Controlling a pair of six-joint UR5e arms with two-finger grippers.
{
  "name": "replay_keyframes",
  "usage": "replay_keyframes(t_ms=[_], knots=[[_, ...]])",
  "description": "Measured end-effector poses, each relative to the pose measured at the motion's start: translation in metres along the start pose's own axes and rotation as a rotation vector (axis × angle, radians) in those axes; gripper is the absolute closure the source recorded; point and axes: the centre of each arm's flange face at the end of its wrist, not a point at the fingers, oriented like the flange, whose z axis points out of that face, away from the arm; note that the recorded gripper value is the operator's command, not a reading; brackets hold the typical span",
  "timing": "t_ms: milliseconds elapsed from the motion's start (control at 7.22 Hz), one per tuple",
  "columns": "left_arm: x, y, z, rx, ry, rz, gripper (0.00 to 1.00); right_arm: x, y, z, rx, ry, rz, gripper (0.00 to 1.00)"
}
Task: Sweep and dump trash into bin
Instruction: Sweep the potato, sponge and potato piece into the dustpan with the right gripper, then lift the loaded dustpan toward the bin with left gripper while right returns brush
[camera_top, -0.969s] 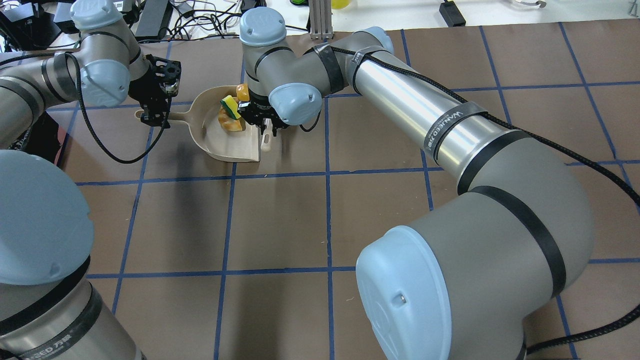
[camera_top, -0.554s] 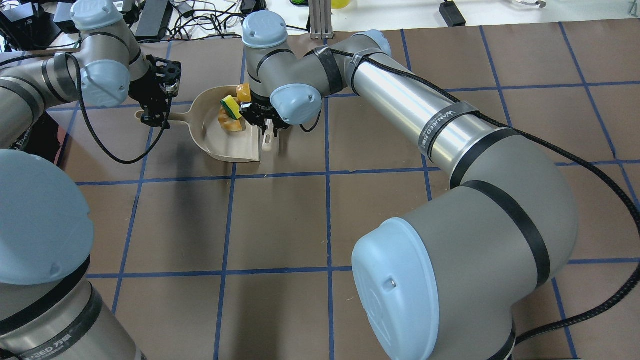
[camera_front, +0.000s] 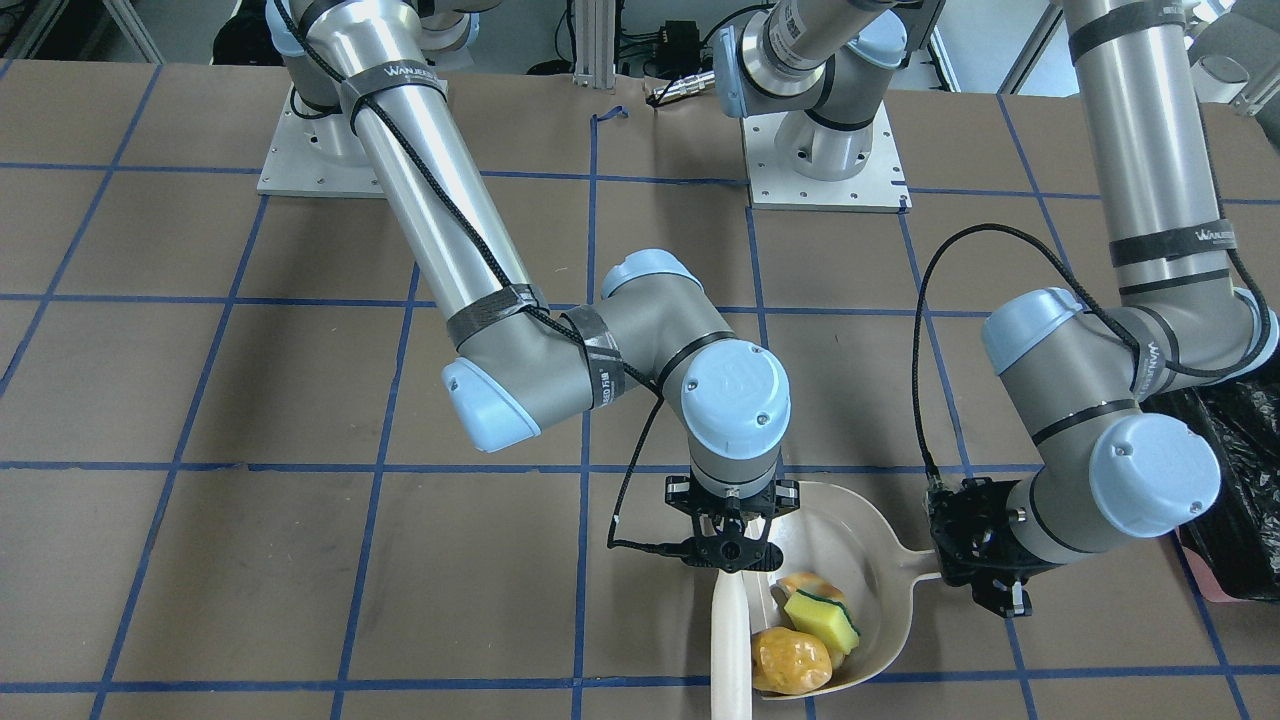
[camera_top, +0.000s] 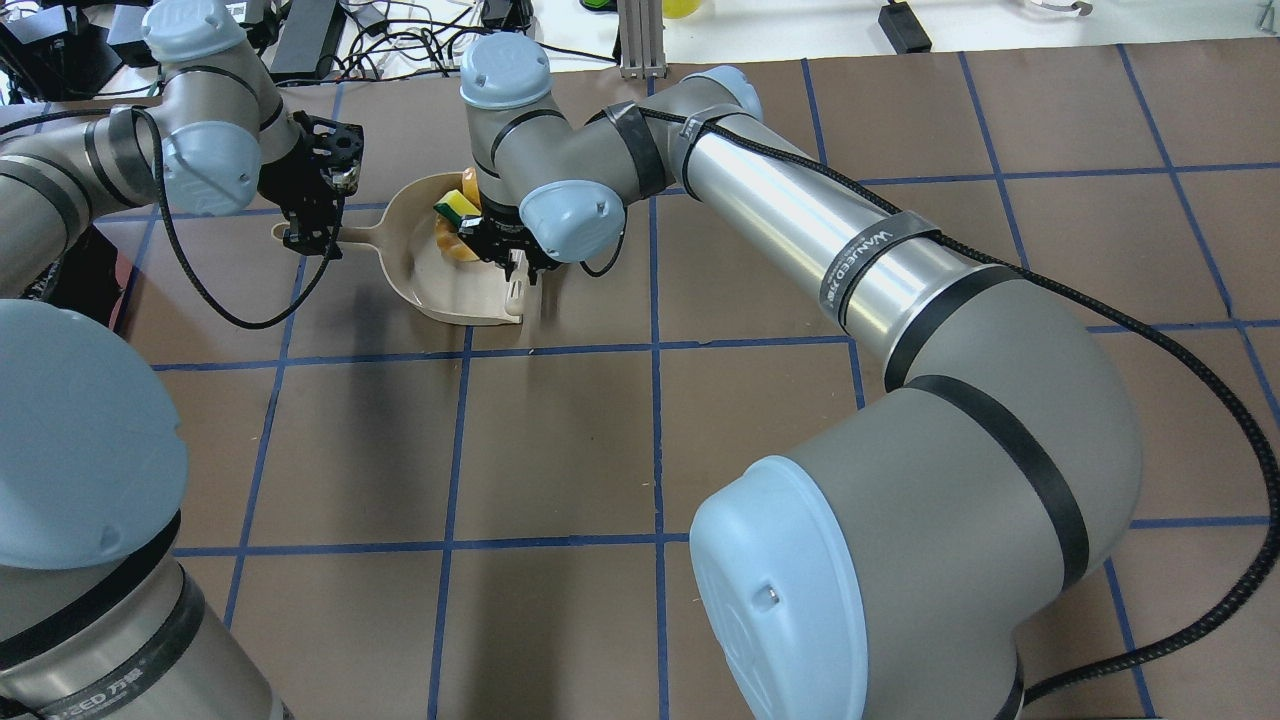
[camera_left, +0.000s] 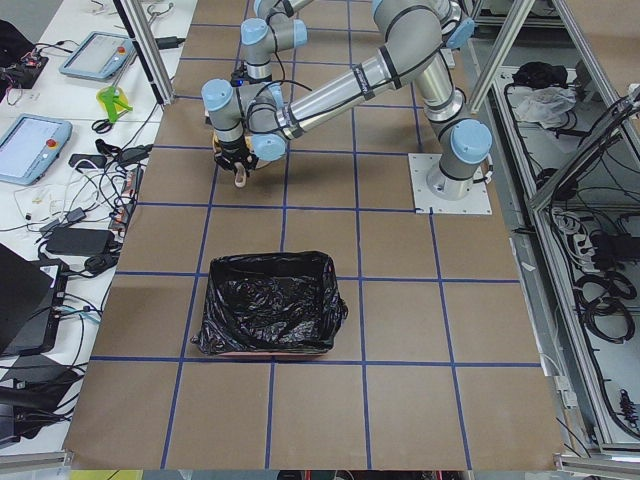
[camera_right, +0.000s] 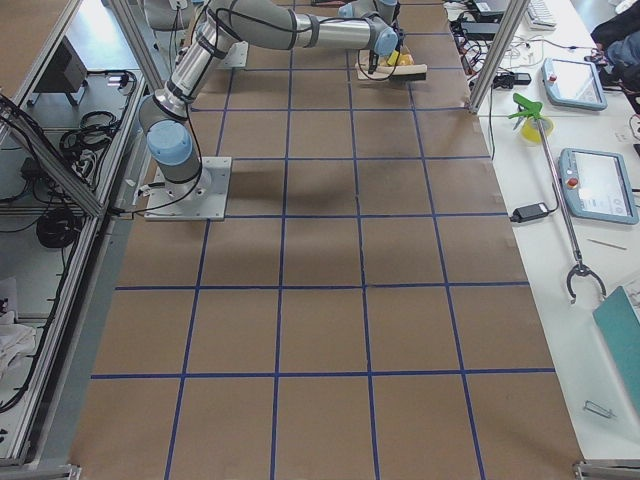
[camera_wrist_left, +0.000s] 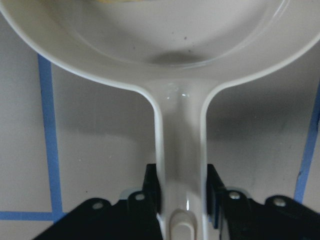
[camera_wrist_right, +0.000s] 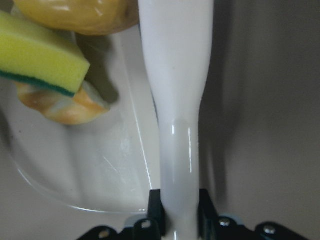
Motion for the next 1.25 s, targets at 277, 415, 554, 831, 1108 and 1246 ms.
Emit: replay_keyframes(t_ms=[277, 415, 554, 831, 1108, 1246], knots=[[0.0, 0.0, -0.001, 0.0, -0.001, 0.0, 0.73, -0.021, 0.023, 0.004, -0.006, 0.0, 0.021, 1.0], [0.0, 0.0, -0.001, 0.0, -0.001, 0.0, 0.73, -0.032, 0.034, 0.003, -0.011, -0.006, 0.032, 1.0], [0.0, 0.0, -0.001, -0.001, -0.002, 0.001, 0.74, -0.038, 0.042, -0.002, -0.014, -0.018, 0.036, 1.0], [-0.001, 0.003, -0.003, 0.001, -0.007, 0.001, 0.77, -0.026, 0.034, -0.03, -0.004, -0.031, 0.029, 1.0], [-0.001, 0.008, -0.007, 0.006, -0.014, -0.007, 0.81, 0.015, 0.01, -0.059, -0.034, 0.002, 0.072, 1.0], [-0.002, 0.014, -0.012, 0.013, -0.022, -0.015, 0.84, 0.046, 0.003, -0.077, -0.063, 0.039, 0.099, 1.0]])
